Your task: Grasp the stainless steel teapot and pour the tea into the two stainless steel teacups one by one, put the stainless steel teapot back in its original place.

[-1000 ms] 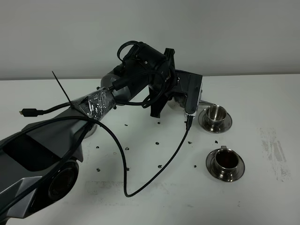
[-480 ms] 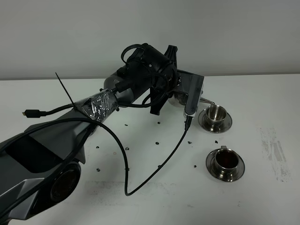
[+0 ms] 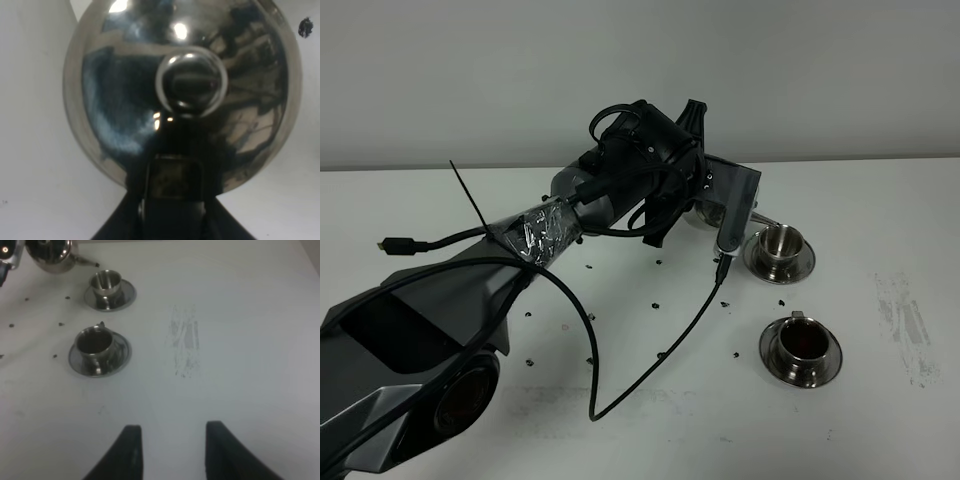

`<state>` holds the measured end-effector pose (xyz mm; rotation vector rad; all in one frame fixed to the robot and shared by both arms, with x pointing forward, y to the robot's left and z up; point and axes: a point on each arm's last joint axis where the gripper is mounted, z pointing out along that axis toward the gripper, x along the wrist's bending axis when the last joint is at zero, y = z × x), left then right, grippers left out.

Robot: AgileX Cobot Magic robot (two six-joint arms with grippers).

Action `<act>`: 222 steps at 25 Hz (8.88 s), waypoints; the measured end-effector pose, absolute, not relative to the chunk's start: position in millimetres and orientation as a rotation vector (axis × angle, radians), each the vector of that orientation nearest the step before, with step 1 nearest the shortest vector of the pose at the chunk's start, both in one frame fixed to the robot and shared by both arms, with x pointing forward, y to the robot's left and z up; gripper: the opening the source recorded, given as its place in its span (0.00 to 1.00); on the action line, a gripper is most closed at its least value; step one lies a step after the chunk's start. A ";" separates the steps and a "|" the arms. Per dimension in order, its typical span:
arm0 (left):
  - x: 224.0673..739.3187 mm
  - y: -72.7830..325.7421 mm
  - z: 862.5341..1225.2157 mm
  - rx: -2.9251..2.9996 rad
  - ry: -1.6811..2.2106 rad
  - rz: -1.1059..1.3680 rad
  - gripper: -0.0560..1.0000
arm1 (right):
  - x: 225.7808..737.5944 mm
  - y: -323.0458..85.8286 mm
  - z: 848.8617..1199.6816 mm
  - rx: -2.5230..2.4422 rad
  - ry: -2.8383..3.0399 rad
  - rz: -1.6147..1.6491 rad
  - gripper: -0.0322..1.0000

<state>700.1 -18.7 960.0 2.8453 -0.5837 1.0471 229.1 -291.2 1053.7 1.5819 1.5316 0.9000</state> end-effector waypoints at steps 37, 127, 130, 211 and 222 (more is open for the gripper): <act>699.6 -27.4 954.8 2.833 -0.723 1.145 0.26 | 229.1 -291.2 1053.7 1.582 1.532 0.900 0.32; 700.8 -36.5 961.6 2.757 -1.051 1.350 0.26 | 229.0 -291.5 1053.7 1.581 1.531 0.896 0.32; 700.8 -36.5 961.6 2.757 -1.051 1.350 0.26 | 229.0 -291.5 1053.7 1.581 1.531 0.896 0.32; 660.1 41.3 934.4 2.589 0.711 0.301 0.26 | 229.0 -291.6 1053.7 1.581 1.530 0.895 0.32; 665.8 63.6 976.7 2.520 0.748 0.386 0.26 | 229.0 -291.6 1053.7 1.581 1.530 0.895 0.32</act>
